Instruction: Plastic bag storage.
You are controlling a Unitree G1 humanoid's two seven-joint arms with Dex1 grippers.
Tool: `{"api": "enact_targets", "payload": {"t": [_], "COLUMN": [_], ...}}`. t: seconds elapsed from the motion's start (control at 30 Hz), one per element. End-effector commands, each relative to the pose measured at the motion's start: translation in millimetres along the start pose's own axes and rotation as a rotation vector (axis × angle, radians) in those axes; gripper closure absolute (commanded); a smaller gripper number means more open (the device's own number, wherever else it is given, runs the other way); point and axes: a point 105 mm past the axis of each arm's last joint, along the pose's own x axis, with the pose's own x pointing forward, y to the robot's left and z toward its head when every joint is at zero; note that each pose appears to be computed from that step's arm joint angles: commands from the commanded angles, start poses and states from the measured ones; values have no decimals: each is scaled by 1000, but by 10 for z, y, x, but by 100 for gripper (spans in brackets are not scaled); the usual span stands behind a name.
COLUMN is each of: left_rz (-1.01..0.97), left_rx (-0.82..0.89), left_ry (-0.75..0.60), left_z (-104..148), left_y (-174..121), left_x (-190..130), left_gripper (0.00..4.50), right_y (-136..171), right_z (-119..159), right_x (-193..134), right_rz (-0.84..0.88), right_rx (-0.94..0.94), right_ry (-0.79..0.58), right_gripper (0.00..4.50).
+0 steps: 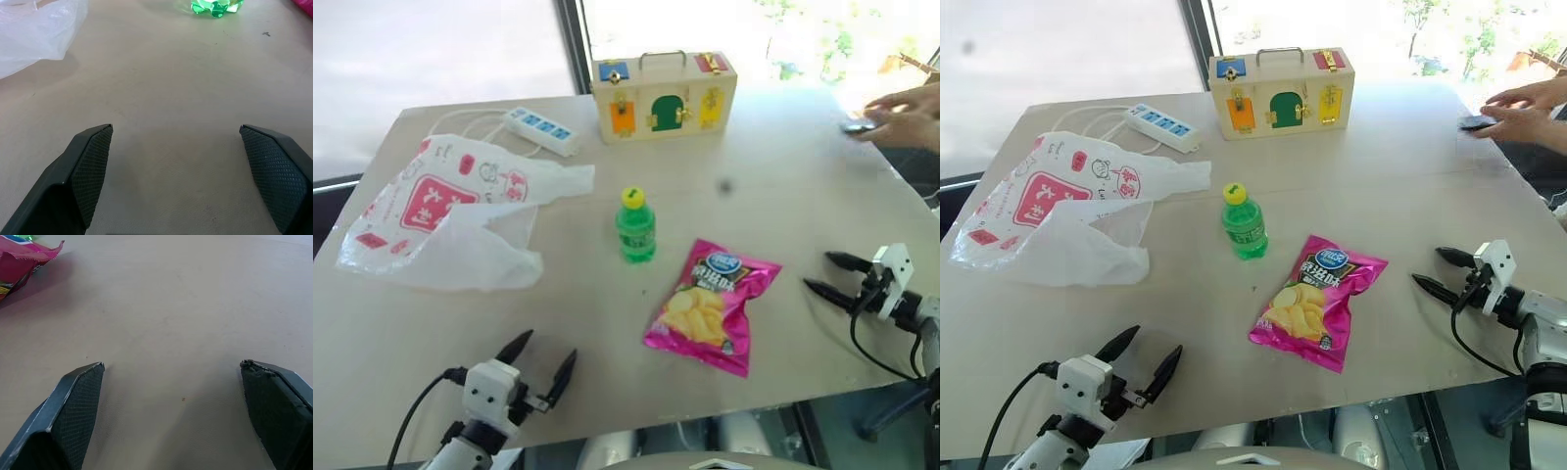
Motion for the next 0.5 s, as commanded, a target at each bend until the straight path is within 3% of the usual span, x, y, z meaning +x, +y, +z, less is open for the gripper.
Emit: {"api": "enact_targets", "payload": {"t": [0.03, 0.5], "left_rz": [-23, -33], "left_rx": [15, -7], "left_ry": [5, -27], "left_z": [-15, 45], "left_y": [-30, -62], "left_x": [-28, 18], "left_gripper": [8, 8], "right_y": [-71, -72], "right_z": [84, 113], "right_x": [-70, -64], "right_rz": [-10, -6], "right_rx": [-30, -37], "right_ry": [-7, -14], "right_gripper": [0, 0]}}
